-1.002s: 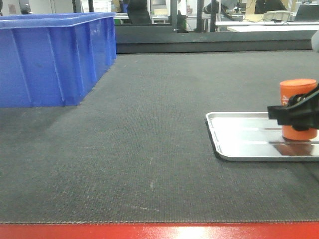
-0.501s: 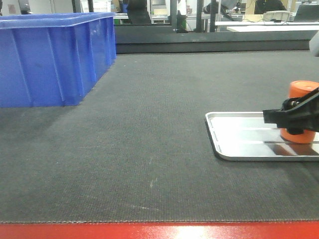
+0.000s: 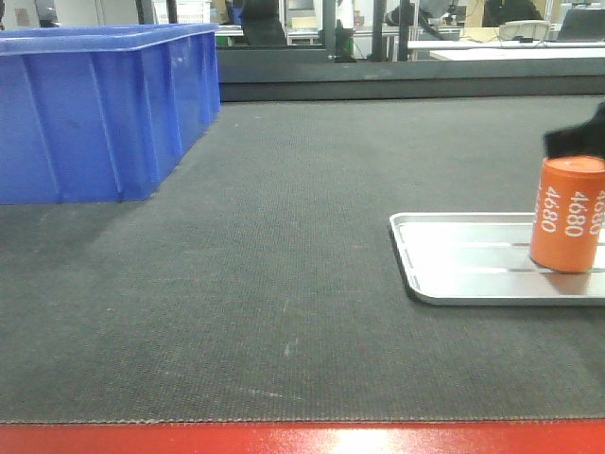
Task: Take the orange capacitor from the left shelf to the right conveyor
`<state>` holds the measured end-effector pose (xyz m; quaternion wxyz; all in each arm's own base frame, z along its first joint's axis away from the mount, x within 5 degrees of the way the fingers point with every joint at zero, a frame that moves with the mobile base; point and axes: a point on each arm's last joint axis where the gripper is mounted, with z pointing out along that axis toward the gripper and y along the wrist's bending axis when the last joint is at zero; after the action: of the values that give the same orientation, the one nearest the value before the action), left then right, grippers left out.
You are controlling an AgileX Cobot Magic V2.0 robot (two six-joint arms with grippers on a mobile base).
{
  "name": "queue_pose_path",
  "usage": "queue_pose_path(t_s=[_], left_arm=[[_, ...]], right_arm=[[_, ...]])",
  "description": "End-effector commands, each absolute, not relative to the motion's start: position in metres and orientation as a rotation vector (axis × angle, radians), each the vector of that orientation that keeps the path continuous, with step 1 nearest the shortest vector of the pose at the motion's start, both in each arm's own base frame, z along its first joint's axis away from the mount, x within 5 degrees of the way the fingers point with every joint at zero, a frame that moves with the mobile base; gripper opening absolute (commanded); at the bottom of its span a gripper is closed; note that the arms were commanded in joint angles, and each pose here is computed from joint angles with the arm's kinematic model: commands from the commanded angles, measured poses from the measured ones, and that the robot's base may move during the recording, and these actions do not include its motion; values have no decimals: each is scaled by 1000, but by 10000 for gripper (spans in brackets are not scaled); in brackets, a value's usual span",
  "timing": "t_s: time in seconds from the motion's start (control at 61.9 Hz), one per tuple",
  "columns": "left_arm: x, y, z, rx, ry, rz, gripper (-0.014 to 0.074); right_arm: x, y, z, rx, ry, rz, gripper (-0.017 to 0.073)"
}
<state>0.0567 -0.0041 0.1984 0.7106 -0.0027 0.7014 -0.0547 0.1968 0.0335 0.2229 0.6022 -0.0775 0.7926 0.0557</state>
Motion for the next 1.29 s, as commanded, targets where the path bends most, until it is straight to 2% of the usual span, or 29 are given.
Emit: queue_pose_path(t_s=[0.0, 0.081, 0.242, 0.42, 0.614, 1.132, 1.277], left_arm=[[54, -4, 209, -3, 1442, -131, -105], [54, -4, 209, -3, 1442, -131, -105], [54, -4, 209, -3, 1442, -131, -105], [54, -4, 209, -3, 1442, -131, -105], [54, -4, 209, -3, 1442, -131, -105], [54, -4, 209, -3, 1442, -131, -105], [54, -4, 209, -3, 1442, -131, -105]], right_arm=[[184, 32, 253, -171, 1715, 135, 584], [166, 28, 266, -139, 1694, 148, 508], [130, 21, 281, -72, 1683, 178, 254], [100, 15, 288, -59, 1664, 168, 29], [83, 12, 293, -53, 1603, 171, 33], [83, 12, 293, -56, 1596, 165, 33], [76, 7, 294, -82, 1580, 65, 33]])
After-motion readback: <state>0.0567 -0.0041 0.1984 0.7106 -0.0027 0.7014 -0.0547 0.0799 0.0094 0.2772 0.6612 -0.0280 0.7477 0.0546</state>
